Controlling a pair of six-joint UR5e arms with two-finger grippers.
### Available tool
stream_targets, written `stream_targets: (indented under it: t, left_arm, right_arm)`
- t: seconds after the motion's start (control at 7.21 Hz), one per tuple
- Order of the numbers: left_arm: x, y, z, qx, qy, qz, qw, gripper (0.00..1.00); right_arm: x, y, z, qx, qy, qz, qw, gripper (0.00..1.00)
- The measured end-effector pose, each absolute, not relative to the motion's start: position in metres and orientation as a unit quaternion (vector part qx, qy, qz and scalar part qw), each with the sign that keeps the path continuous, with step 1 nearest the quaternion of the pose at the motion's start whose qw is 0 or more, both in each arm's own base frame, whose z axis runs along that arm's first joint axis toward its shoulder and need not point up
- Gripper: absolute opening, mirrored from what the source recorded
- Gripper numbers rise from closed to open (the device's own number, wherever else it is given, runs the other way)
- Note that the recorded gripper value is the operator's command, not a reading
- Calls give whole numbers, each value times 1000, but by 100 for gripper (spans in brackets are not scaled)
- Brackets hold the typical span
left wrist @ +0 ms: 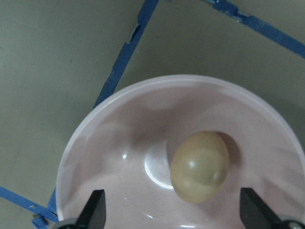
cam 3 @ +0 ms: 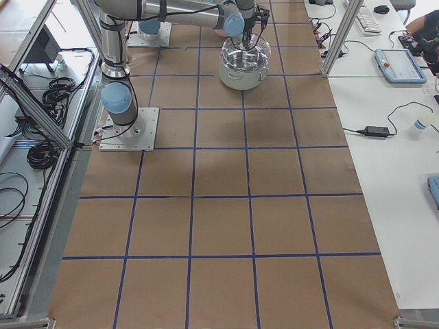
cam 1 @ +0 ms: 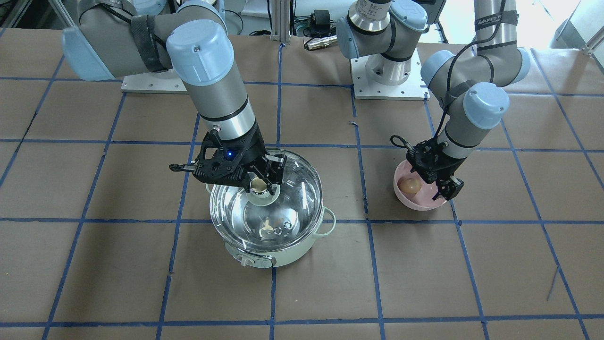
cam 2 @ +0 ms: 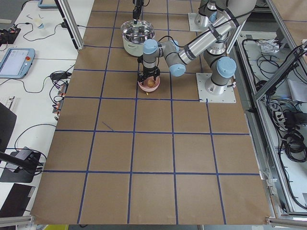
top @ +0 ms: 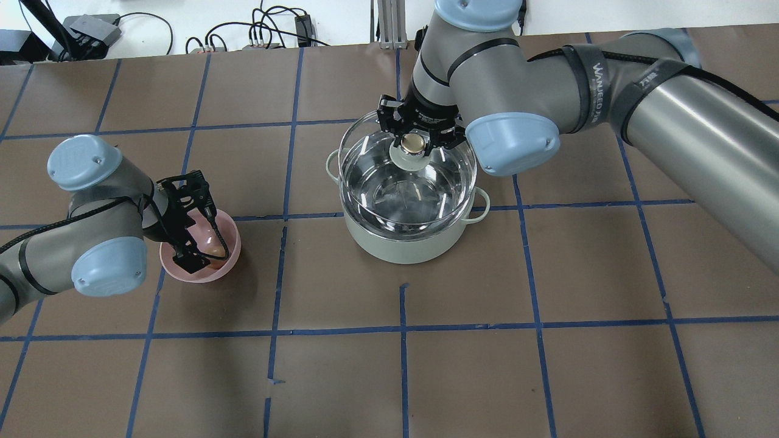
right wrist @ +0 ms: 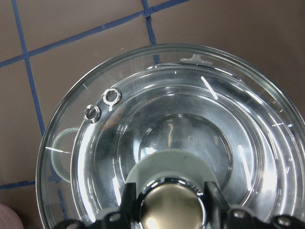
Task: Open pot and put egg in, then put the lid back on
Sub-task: 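Grasp the glass lid knob with the right gripper while the left closes on the egg, then lift the glass lid off the pot and move it aside with the right gripper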
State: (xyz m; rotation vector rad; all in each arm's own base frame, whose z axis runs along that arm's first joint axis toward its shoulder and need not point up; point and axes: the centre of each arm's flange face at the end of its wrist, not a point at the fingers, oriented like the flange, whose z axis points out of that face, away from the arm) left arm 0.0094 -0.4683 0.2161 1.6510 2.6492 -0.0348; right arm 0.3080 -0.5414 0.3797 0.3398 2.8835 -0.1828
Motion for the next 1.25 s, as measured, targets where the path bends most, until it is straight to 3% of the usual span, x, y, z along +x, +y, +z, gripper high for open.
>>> stream_targets:
  t: [1.25]
  left_arm:
    - [7,-476,199,583,812,-10,10,100]
  right_arm:
    - [264,-550,400,155,976,-44,146,51]
